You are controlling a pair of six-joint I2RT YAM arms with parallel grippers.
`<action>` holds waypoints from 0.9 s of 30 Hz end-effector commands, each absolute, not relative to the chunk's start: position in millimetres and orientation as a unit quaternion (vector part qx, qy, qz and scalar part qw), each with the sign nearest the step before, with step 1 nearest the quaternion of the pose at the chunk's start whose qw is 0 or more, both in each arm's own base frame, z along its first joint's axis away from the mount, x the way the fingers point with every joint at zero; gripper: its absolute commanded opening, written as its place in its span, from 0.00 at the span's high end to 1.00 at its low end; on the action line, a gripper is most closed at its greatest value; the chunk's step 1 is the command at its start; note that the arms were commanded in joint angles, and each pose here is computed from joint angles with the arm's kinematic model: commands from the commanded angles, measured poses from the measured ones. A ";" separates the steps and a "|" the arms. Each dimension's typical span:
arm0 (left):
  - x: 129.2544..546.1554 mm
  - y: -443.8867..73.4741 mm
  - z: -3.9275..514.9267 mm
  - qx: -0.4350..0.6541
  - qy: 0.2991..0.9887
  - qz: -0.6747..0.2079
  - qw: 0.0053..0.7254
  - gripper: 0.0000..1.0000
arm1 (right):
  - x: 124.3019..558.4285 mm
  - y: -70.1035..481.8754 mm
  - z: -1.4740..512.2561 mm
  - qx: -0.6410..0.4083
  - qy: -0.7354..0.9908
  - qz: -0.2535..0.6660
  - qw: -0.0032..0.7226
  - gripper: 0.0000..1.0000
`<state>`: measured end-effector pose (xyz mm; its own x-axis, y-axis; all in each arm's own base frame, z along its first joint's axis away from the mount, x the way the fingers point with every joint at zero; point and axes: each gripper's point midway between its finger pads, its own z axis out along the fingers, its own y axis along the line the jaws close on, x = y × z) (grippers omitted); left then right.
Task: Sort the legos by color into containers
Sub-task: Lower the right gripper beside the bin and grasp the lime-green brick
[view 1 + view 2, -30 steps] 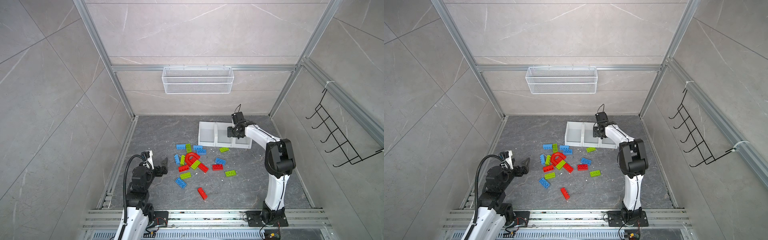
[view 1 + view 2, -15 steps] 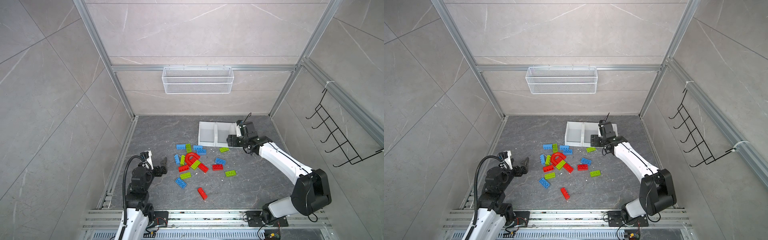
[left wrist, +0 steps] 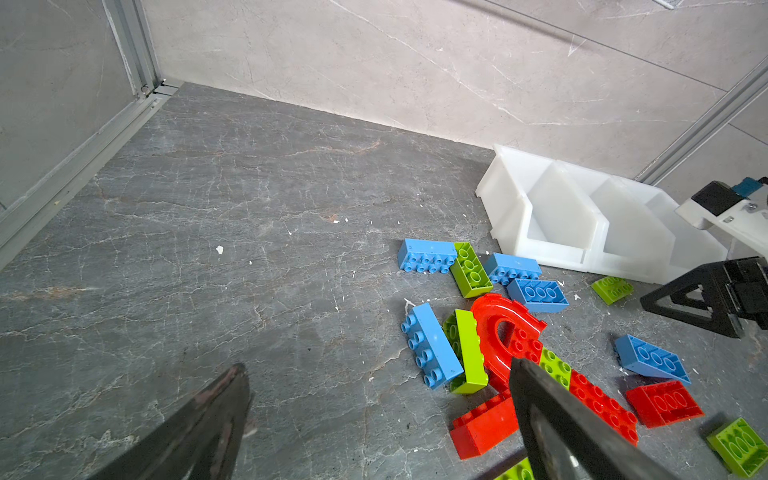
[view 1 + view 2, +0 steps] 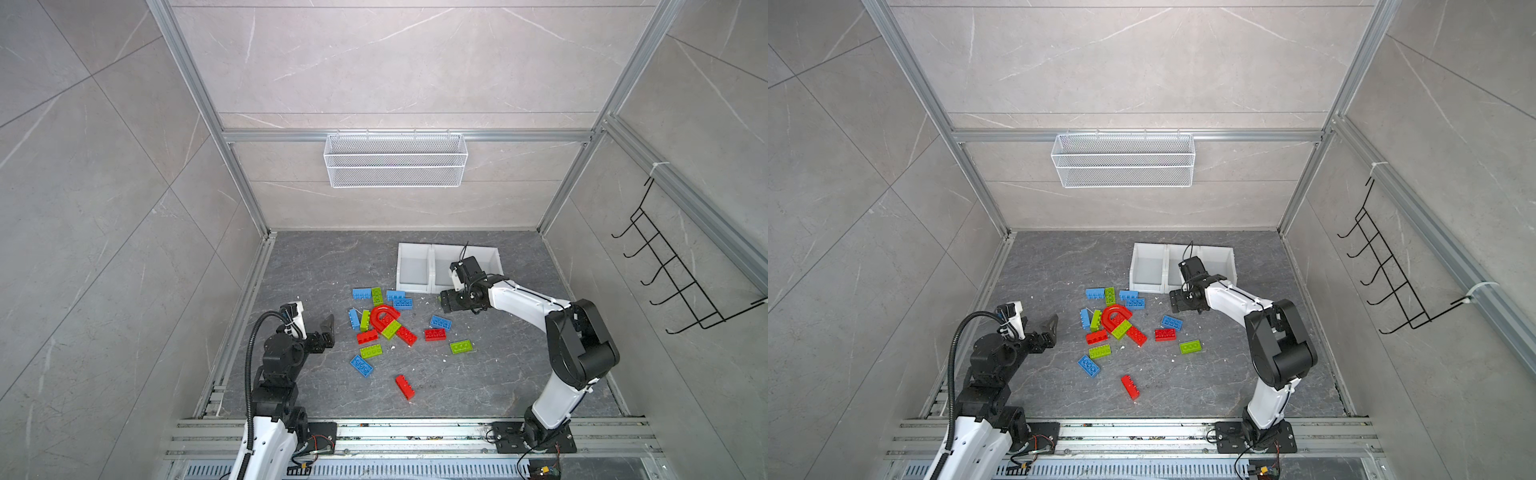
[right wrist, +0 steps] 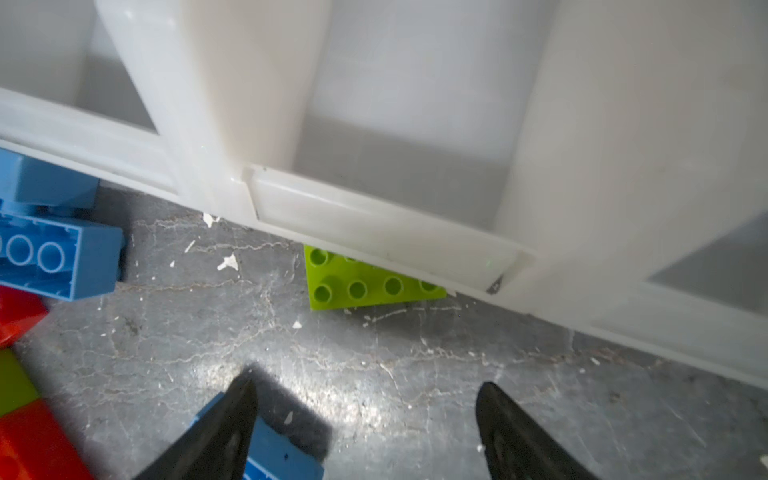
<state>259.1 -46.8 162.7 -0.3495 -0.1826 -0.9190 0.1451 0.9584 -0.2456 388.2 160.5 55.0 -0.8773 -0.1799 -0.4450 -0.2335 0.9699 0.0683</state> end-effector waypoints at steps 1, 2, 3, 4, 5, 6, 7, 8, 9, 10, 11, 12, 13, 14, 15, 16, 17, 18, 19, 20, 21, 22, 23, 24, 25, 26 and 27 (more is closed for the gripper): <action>259.9 -45.0 166.1 -0.018 0.804 -0.143 0.577 0.00 | 399.3 167.4 51.1 -0.123 0.965 0.057 0.226 0.14; 260.0 -44.9 166.2 -0.018 0.804 -0.143 0.577 0.00 | 400.8 169.0 49.2 -0.124 0.965 0.058 0.225 0.14; 260.0 -45.0 165.7 -0.018 0.804 -0.143 0.576 0.00 | 401.8 169.7 46.5 -0.126 0.965 0.056 0.222 0.14; 260.1 -45.0 165.8 -0.018 0.804 -0.143 0.576 0.00 | 402.9 170.8 44.0 -0.128 0.966 0.053 0.219 0.14; 260.1 -44.9 165.1 -0.019 0.805 -0.143 0.576 0.00 | 403.8 172.1 41.1 -0.132 0.966 0.049 0.216 0.14; 260.0 -45.0 165.6 -0.018 0.804 -0.143 0.576 0.00 | 404.1 173.1 37.3 -0.134 0.968 0.044 0.209 0.14; 260.0 -45.0 165.8 -0.018 0.804 -0.143 0.576 0.00 | 405.3 174.5 35.6 -0.137 0.968 0.040 0.204 0.14; 260.0 -45.0 165.5 -0.018 0.804 -0.143 0.576 0.00 | 406.4 175.5 34.2 -0.136 0.969 0.039 0.202 0.14; 260.0 -45.0 165.6 -0.018 0.804 -0.143 0.576 0.00 | 407.7 174.8 32.8 -0.133 0.970 0.036 0.202 0.13; 260.1 -45.0 165.3 -0.018 0.805 -0.143 0.576 0.00 | 409.8 173.1 31.7 -0.129 0.971 0.029 0.201 0.13; 260.2 -45.0 165.4 -0.018 0.805 -0.143 0.576 0.00 | 410.7 172.9 30.9 -0.128 0.971 0.027 0.199 0.13; 260.2 -44.9 164.9 -0.018 0.805 -0.142 0.575 0.00 | 411.0 174.2 29.2 -0.131 0.972 0.029 0.194 0.13; 260.1 -45.0 165.3 -0.018 0.805 -0.143 0.575 0.00 | 410.7 175.0 26.7 -0.132 0.973 0.029 0.188 0.13; 260.1 -45.0 165.1 -0.018 0.805 -0.143 0.576 0.00 | 410.4 175.1 24.4 -0.131 0.974 0.029 0.183 0.14; 260.1 -45.0 165.5 -0.018 0.805 -0.143 0.576 0.00 | 410.0 174.9 21.9 -0.130 0.975 0.028 0.177 0.14; 260.0 -45.0 165.5 -0.018 0.805 -0.143 0.576 0.00 | 409.1 175.6 19.7 -0.131 0.976 0.029 0.171 0.14; 260.0 -45.0 165.5 -0.018 0.805 -0.143 0.576 0.00 | 408.0 176.6 17.7 -0.132 0.977 0.030 0.166 0.15; 260.0 -44.8 165.4 -0.018 0.805 -0.143 0.576 0.00 | 407.3 176.9 16.3 -0.133 0.977 0.030 0.163 0.16; 260.1 -45.0 165.4 -0.018 0.805 -0.143 0.576 0.00 | 406.9 177.4 16.1 -0.133 0.977 0.030 0.162 0.16; 260.1 -45.0 164.9 -0.018 0.805 -0.143 0.575 0.00 | 406.6 178.4 14.9 -0.134 0.978 0.031 0.160 0.17; 260.3 -45.0 165.9 -0.018 0.805 -0.143 0.576 0.00 | 405.8 179.4 13.7 -0.137 0.978 0.031 0.157 0.18; 260.3 -45.0 165.2 -0.018 0.805 -0.143 0.575 0.00 | 404.6 180.8 12.4 -0.140 0.978 0.032 0.152 0.19; 260.6 -44.9 165.4 -0.018 0.805 -0.143 0.575 0.00 | 403.3 182.3 11.0 -0.143 0.978 0.032 0.148 0.20; 260.6 -45.1 165.3 -0.019 0.806 -0.143 0.575 0.00 | 401.9 183.2 10.1 -0.146 0.978 0.030 0.146 0.21; 260.8 -45.0 165.8 -0.018 0.805 -0.143 0.575 0.00 | 400.7 183.3 9.4 -0.147 0.978 0.028 0.144 0.22; 260.7 -45.1 165.5 -0.019 0.806 -0.143 0.574 0.00 | 399.0 182.8 8.9 -0.146 0.979 0.026 0.143 0.24; 260.8 -45.1 165.7 -0.018 0.805 -0.143 0.575 0.00 | 397.9 181.4 8.3 -0.142 0.979 0.025 0.142 0.25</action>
<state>259.2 -46.8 162.0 -0.3519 -0.1824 -0.9181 0.1444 0.9585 -0.2458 411.6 180.6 19.4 -0.9044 -0.2477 -0.3474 -0.2691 0.9630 0.0139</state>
